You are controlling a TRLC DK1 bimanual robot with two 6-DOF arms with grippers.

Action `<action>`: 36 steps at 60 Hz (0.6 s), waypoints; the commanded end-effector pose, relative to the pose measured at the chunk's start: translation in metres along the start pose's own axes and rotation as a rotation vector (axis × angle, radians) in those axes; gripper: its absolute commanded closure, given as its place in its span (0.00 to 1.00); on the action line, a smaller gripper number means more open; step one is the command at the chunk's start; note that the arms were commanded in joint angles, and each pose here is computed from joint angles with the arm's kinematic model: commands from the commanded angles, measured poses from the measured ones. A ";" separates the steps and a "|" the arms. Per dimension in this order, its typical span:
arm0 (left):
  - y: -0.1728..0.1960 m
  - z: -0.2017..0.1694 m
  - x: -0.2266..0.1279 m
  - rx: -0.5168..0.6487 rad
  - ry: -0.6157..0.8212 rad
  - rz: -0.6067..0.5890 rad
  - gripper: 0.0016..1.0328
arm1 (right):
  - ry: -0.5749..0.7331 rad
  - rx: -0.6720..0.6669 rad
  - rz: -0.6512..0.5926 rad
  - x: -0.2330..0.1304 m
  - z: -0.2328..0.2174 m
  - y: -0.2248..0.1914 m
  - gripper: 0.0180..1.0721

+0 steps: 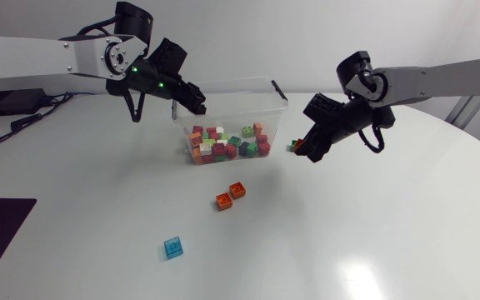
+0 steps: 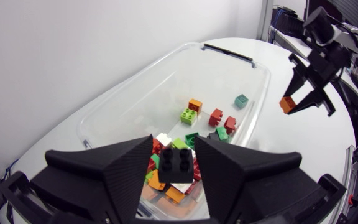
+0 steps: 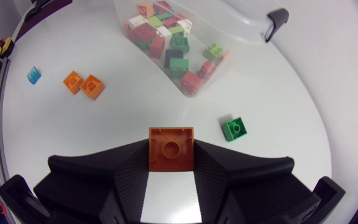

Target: Place the duplo bricks in the container

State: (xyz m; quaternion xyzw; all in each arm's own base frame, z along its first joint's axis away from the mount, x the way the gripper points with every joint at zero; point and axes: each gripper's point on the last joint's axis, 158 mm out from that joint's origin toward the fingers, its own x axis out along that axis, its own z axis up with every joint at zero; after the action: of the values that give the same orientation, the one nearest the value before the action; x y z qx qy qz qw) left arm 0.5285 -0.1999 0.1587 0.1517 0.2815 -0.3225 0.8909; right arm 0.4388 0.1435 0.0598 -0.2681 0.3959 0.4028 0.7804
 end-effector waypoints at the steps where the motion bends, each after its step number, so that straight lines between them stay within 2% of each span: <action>1: 0.014 0.011 0.010 -0.029 -0.021 0.042 0.28 | -0.010 0.003 0.007 -0.012 0.011 0.015 0.70; 3: 0.018 0.010 0.011 -0.026 -0.015 0.061 0.15 | -0.022 -0.001 0.003 -0.017 0.018 0.019 0.70; 6: 0.022 0.010 0.012 -0.021 -0.021 0.075 0.06 | -0.046 -0.006 -0.005 -0.023 0.031 0.022 0.70; 18: 0.027 0.016 -0.027 0.008 -0.035 0.117 0.05 | -0.141 0.007 -0.046 -0.049 0.086 0.025 0.70; 36: 0.028 -0.024 -0.098 0.055 0.053 0.141 0.05 | -0.248 0.043 -0.089 -0.057 0.151 0.016 0.70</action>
State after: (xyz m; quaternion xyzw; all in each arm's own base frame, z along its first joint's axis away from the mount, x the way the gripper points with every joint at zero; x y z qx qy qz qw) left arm 0.4922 -0.1299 0.2080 0.1866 0.2729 -0.2581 0.9078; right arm 0.4567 0.2300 0.1929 -0.2330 0.2844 0.3941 0.8423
